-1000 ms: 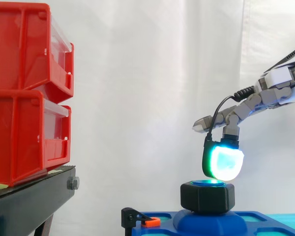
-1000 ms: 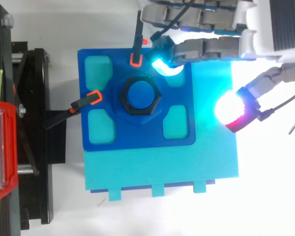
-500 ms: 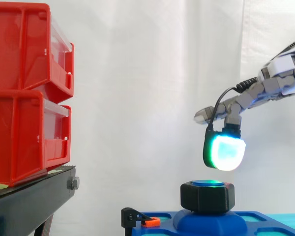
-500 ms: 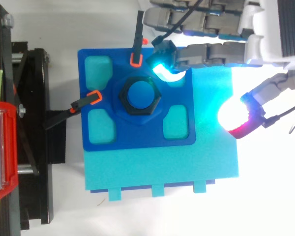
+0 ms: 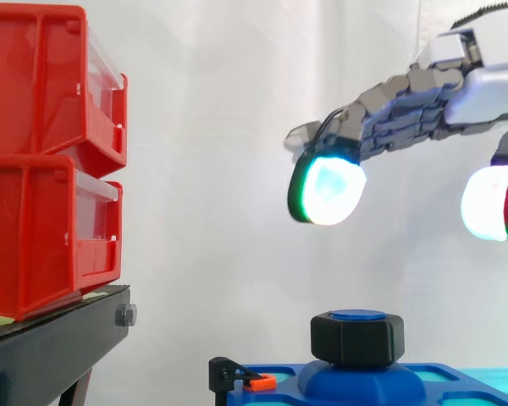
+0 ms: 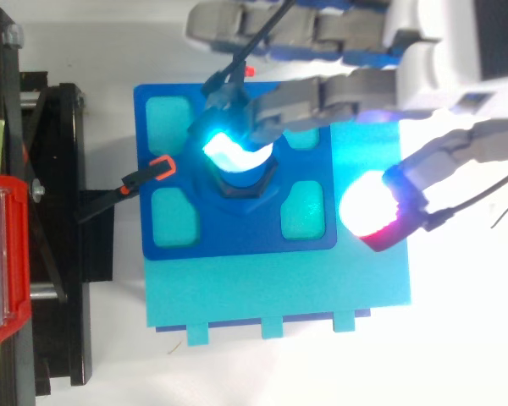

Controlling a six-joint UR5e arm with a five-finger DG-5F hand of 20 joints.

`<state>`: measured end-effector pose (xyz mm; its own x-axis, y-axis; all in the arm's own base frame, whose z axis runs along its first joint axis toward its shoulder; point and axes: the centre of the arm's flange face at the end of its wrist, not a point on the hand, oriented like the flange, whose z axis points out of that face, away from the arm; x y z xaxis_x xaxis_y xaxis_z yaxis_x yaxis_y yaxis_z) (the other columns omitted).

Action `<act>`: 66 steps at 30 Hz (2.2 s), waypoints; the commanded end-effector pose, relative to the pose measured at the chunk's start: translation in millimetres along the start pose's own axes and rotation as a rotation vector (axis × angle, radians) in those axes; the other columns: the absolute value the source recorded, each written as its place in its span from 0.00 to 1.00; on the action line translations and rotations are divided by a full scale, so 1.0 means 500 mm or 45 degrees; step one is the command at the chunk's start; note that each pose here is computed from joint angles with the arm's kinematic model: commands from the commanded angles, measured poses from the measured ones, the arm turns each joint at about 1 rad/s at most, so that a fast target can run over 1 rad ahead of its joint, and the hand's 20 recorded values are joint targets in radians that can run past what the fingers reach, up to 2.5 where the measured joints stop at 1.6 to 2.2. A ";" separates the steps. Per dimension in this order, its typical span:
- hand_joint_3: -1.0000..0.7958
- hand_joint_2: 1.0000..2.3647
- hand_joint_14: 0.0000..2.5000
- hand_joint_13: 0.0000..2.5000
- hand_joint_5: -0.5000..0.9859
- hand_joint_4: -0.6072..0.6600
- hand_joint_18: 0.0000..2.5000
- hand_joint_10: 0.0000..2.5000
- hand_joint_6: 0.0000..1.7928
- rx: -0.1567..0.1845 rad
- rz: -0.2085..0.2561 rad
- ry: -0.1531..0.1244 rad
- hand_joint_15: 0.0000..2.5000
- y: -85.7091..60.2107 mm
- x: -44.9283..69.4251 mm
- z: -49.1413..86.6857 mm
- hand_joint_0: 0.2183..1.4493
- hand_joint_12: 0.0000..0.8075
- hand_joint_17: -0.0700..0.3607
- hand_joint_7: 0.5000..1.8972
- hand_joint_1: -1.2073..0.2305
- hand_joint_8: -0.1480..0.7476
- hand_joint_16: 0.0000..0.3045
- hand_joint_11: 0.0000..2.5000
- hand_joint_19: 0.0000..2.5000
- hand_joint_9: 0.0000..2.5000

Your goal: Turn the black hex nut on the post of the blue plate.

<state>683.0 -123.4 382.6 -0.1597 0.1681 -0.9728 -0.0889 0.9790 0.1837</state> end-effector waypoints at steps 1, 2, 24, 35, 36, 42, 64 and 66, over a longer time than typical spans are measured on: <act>0.28 0.00 0.00 0.00 0.13 0.44 0.00 0.00 0.28 -0.011 0.002 -0.002 0.00 0.007 0.026 0.024 0.22 0.38 0.41 0.09 0.21 0.28 0.15 0.00 0.00 0.00; 0.28 0.00 0.00 0.00 0.13 0.42 0.00 0.00 0.28 -0.017 0.000 -0.013 0.00 0.012 0.027 0.029 0.23 0.38 0.40 0.09 0.21 0.27 0.15 0.00 0.00 0.00; 0.28 0.00 0.00 0.00 0.13 0.37 0.00 0.00 0.28 -0.021 -0.008 -0.140 0.00 0.045 0.100 0.061 0.18 0.39 0.42 0.08 0.21 0.27 0.16 0.00 0.00 0.00; 0.28 0.00 0.00 0.00 0.13 0.40 0.00 0.00 0.28 -0.036 0.022 -0.117 0.00 0.024 0.163 0.095 0.18 0.40 0.43 0.08 0.25 0.29 0.17 0.00 0.00 0.00; 0.28 0.00 0.00 0.00 0.13 0.40 0.00 0.00 0.28 -0.036 0.022 -0.114 0.00 0.024 0.165 0.095 0.18 0.40 0.43 0.08 0.26 0.29 0.17 0.00 0.00 0.00; 0.28 0.00 0.00 0.00 0.13 0.41 0.00 0.00 0.28 -0.031 0.023 -0.110 0.00 0.017 0.166 0.093 0.19 0.39 0.42 0.08 0.27 0.28 0.16 0.00 0.00 0.00; 0.28 0.00 0.00 0.00 0.13 0.41 0.00 0.00 0.28 -0.023 0.008 -0.112 0.00 -0.025 0.158 0.079 0.25 0.37 0.40 0.08 0.29 0.27 0.15 0.00 0.00 0.00; 0.28 0.00 0.00 0.00 0.13 0.41 0.00 0.00 0.28 -0.023 0.008 -0.110 0.00 -0.029 0.160 0.079 0.25 0.37 0.40 0.09 0.29 0.27 0.15 0.00 0.00 0.00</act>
<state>710.7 -117.4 297.5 -0.0727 0.1854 -0.9800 -0.1050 0.9757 0.1924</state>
